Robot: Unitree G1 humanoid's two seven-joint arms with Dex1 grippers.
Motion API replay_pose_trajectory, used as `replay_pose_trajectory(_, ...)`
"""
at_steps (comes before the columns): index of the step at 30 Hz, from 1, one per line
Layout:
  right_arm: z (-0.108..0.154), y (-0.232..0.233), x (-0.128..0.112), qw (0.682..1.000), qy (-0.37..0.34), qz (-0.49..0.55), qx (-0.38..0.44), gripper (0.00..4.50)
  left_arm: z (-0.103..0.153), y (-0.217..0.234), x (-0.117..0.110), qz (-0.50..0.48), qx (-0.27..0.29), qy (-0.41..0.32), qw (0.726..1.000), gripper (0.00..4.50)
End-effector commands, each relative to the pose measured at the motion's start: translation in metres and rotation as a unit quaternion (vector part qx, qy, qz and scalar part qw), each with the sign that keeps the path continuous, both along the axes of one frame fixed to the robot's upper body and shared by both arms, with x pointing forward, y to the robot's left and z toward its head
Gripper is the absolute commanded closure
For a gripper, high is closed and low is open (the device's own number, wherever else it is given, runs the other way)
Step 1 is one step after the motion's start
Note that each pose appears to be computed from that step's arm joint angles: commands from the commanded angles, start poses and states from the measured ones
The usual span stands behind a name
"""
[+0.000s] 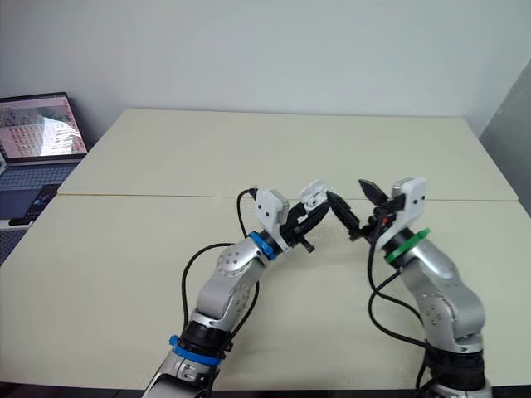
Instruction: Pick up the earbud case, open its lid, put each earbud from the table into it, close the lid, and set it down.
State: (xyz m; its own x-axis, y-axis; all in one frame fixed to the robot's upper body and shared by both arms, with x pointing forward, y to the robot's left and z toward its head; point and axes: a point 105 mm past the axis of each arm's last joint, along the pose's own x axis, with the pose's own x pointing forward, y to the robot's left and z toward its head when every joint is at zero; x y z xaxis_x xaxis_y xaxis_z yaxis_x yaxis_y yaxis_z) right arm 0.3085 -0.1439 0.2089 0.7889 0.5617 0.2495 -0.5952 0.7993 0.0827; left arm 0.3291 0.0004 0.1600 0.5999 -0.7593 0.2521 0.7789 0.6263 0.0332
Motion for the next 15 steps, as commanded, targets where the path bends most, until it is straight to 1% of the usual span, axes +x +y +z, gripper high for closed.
replay_pose_trajectory(1, 0.014, -0.025, -0.005, 1.000, -0.027, -0.008, -0.009, 0.03, 0.007, 0.007, -0.007, -0.007, 0.005, -0.016, 1.000, 3.68)
replay_pose_trajectory(3, 0.007, -0.045, -0.003, 0.999, -0.010, -0.026, -0.044, 0.03, 0.001, 0.013, -0.008, -0.008, 0.017, -0.005, 1.000, 3.68)
replay_pose_trajectory(4, -0.001, -0.057, -0.002, 0.997, 0.011, -0.037, -0.061, 0.03, -0.002, 0.015, -0.009, -0.010, 0.024, 0.001, 1.000, 3.68)
replay_pose_trajectory(7, -0.039, -0.092, 0.000, 0.984, 0.092, -0.063, -0.141, 0.03, -0.013, 0.022, -0.017, -0.022, 0.052, 0.013, 0.998, 3.68)
replay_pose_trajectory(10, -0.079, -0.121, -0.009, 0.951, 0.172, -0.062, -0.248, 0.03, -0.023, 0.028, -0.028, -0.050, 0.083, 0.022, 0.995, 3.68)
replay_pose_trajectory(11, -0.087, -0.127, -0.012, 0.941, 0.189, -0.055, -0.275, 0.03, -0.025, 0.030, -0.032, -0.059, 0.091, 0.023, 0.994, 3.68)
replay_pose_trajectory(13, -0.096, -0.137, -0.016, 0.927, 0.222, -0.051, -0.298, 0.03, -0.029, 0.033, -0.040, -0.074, 0.103, 0.026, 0.992, 3.68)
replay_pose_trajectory(15, -0.100, -0.142, -0.016, 0.918, 0.235, -0.047, -0.317, 0.03, -0.031, 0.035, -0.045, -0.084, 0.111, 0.030, 0.990, 3.68)
